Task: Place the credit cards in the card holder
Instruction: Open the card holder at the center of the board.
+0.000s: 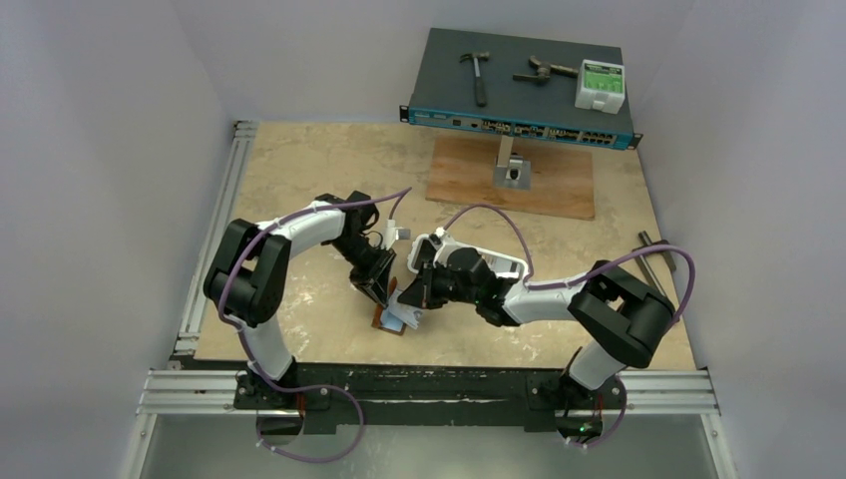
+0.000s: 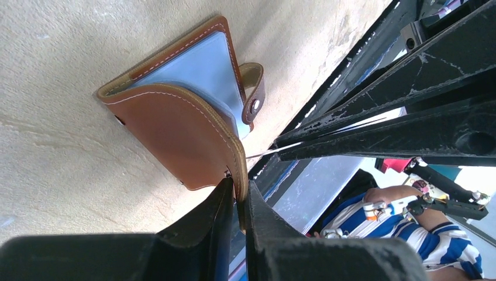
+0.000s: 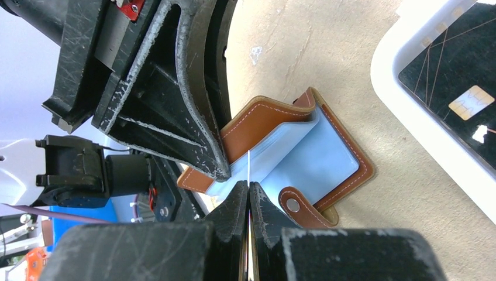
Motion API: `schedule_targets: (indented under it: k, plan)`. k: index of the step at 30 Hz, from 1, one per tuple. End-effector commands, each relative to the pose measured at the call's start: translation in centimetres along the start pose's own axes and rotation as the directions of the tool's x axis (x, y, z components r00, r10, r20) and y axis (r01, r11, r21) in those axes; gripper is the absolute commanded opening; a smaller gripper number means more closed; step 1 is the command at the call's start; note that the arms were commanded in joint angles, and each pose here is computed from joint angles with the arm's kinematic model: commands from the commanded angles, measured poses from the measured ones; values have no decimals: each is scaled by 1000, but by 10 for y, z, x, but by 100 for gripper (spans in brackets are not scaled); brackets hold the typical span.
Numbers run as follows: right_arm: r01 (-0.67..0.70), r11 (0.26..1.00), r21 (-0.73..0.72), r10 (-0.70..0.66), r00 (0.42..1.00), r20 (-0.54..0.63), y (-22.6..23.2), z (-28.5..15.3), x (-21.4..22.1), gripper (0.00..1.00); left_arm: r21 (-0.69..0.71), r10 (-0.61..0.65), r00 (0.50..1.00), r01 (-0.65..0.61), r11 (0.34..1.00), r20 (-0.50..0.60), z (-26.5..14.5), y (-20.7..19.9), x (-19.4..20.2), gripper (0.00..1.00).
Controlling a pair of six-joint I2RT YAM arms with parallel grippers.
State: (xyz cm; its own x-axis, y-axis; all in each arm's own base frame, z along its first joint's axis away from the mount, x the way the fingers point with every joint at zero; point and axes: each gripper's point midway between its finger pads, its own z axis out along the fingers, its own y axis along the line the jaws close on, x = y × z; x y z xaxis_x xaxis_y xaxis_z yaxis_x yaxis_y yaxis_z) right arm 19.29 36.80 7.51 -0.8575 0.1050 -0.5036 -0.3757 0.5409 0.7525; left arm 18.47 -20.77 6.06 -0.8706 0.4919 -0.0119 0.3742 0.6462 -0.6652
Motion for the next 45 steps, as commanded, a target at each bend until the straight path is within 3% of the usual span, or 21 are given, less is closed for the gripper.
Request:
schedule_targets:
  k: [1,13,17,26,38,45]
  plan:
    - [28,998,-53,-27,1000,10,10,-2,-2,0,-47,68,997,-66,997,42,0,11,-12,9]
    - [30,999,-40,-30,1000,7,6,-8,2,0,-27,52,998,-52,998,31,2,14,-12,8]
    - [50,999,5,-50,999,-10,-3,-14,5,0,-30,57,998,-56,998,35,0,14,-12,0]
    - [96,987,129,-117,980,161,-8,-66,-47,0,8,17,995,-18,1000,100,-11,13,-19,0]
    - [51,992,111,-62,994,93,-10,-17,-31,0,200,33,987,-65,978,159,-18,-21,-19,0]
    - [60,988,145,-69,996,56,-6,12,-21,0,135,-12,993,-4,991,120,-10,5,-18,0]
